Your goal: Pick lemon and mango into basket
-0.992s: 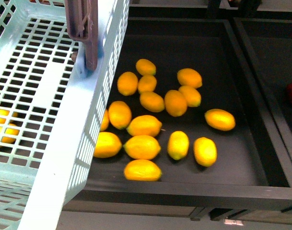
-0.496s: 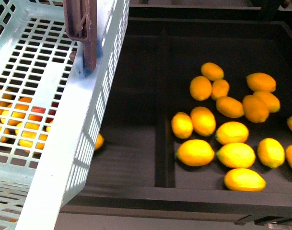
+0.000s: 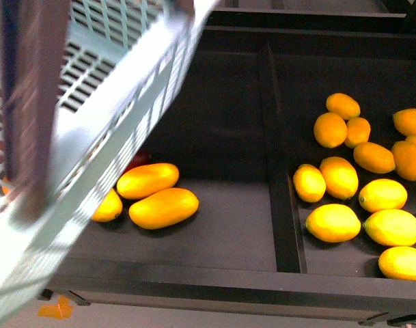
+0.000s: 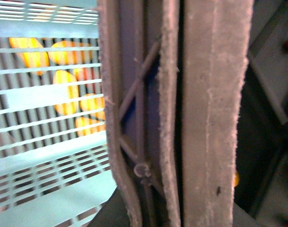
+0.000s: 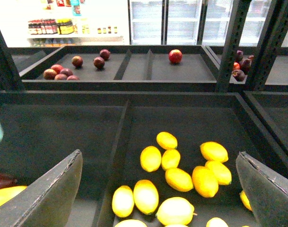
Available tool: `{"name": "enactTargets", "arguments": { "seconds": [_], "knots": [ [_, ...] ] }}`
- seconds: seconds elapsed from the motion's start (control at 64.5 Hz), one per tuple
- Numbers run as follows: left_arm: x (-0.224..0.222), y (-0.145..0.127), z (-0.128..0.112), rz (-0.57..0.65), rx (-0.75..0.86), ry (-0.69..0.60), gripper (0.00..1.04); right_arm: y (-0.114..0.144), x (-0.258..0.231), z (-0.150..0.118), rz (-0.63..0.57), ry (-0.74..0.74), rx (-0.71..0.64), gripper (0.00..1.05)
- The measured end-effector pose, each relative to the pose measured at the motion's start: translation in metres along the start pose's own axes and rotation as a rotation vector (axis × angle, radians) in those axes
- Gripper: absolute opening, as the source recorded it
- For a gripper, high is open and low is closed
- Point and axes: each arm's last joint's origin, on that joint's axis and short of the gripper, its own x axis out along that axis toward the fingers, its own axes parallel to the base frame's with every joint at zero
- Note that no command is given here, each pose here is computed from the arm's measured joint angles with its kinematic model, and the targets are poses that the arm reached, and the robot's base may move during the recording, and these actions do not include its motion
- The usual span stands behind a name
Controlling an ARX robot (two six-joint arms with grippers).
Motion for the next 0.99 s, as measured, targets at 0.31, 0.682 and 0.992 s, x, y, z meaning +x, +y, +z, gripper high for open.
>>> {"name": "enactTargets", "arguments": {
  "seconds": [0.31, 0.682, 0.992],
  "knots": [
    [0.070, -0.084, -0.017, -0.146, 0.393, 0.115, 0.16, 0.000, 0.000, 0.000, -0.003, 0.000, 0.000, 0.96],
    [0.111, -0.142, -0.080, -0.322, 0.576, 0.414, 0.16, 0.000, 0.000, 0.000, -0.003, 0.000, 0.000, 0.96],
    [0.104, -0.149, -0.092, -0.395, 0.583, 0.442, 0.16, 0.000, 0.000, -0.001, -0.001, 0.019, 0.016, 0.96]
  ]
}}
